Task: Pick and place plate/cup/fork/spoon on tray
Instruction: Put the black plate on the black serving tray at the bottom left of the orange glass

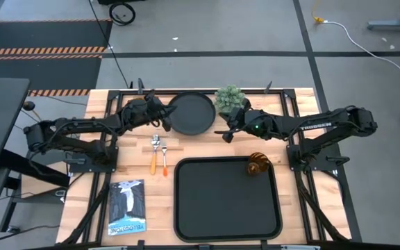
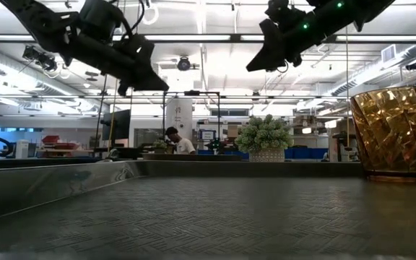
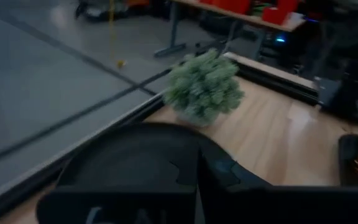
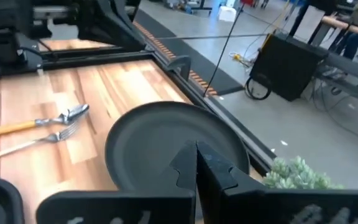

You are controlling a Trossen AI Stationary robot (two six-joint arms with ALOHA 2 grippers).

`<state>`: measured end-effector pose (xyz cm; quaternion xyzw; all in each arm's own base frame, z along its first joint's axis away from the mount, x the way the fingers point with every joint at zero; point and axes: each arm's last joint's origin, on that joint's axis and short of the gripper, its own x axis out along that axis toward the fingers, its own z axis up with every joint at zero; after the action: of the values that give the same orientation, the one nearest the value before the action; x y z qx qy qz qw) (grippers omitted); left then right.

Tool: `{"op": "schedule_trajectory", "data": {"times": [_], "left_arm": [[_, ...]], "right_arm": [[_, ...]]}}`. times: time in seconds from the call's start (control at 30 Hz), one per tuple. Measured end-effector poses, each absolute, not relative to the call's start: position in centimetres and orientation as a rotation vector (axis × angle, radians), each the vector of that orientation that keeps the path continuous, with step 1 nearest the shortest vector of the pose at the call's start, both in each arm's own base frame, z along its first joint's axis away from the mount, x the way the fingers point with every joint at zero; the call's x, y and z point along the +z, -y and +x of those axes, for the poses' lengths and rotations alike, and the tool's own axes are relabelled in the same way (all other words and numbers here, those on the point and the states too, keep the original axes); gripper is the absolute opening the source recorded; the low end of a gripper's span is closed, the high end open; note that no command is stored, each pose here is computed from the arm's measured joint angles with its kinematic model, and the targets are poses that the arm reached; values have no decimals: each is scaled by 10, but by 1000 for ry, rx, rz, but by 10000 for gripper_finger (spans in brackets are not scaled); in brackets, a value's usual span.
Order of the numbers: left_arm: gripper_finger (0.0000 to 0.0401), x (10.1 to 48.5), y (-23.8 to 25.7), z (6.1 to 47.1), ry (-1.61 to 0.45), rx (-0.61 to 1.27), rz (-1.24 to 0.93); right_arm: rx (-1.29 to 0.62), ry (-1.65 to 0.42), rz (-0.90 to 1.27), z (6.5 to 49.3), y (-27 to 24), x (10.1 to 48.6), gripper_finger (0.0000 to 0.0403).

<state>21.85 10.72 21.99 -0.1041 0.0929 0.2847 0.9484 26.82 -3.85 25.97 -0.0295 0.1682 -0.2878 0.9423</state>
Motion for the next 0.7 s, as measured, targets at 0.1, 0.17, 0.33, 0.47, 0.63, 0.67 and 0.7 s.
{"op": "schedule_trajectory", "data": {"times": [0.1,0.17,0.33,0.47,0.63,0.67,0.7], "left_arm": [[19,217,-111,216,-192,620,-299],[33,215,-114,214,-197,641,-353],[84,204,-126,209,-236,700,-456],[123,193,-137,204,-301,750,-489],[140,188,-146,199,-339,782,-440],[140,189,-147,198,-347,781,-412],[139,189,-148,198,-356,779,-388]], "right_arm": [[-591,-365,-47,267,39,258,5],[-592,-379,-48,266,39,257,5],[-592,-411,-53,264,45,254,5],[-596,-435,-76,263,47,253,5],[-596,-430,-76,263,48,253,5],[-596,-430,-75,263,48,253,5],[-597,-429,-72,263,48,253,5]]}}
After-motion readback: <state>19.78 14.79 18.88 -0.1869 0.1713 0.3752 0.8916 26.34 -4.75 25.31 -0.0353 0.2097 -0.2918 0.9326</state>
